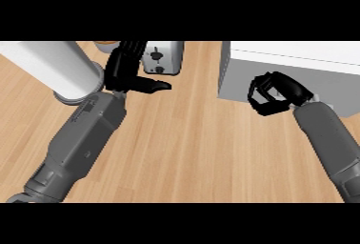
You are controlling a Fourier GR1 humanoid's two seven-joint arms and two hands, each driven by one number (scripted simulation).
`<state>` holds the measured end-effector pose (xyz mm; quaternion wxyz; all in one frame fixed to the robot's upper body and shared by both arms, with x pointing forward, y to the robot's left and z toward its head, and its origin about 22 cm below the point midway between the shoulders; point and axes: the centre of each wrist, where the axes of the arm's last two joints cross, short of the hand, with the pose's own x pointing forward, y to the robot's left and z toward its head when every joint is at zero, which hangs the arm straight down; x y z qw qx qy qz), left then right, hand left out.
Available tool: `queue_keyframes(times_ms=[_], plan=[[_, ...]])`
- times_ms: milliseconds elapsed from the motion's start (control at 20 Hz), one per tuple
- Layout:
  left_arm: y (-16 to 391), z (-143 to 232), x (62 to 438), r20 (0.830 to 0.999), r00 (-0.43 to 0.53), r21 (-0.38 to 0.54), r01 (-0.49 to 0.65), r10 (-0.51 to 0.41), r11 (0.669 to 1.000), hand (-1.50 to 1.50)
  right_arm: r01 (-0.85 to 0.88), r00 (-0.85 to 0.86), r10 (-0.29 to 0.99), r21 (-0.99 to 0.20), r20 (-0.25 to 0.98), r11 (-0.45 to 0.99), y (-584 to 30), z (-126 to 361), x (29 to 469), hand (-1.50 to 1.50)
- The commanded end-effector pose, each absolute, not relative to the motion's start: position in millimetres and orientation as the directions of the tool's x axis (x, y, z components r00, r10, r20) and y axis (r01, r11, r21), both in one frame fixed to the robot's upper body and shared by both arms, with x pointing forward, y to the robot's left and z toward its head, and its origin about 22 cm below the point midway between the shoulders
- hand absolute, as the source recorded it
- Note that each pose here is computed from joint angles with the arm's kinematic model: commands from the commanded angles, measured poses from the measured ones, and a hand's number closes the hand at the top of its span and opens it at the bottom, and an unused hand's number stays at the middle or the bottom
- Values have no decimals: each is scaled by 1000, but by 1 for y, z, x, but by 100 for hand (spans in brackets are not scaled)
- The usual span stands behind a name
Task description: Pick up the cup, place it into the drawer and close the drawer
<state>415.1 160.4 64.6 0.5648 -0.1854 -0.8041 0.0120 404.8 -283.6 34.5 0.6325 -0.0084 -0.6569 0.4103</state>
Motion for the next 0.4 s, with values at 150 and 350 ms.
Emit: queue_keyframes(times_ms=[150, 350], plan=[[160, 65, 412, 897, -290, -241, 314, 334, 918, -150, -257, -246, 597, -646, 763, 719, -317, 125, 435, 150], [171, 55, 408, 902, -276, -244, 311, 333, 919, -150, -268, -242, 586, -633, 774, 726, -330, 132, 431, 150]])
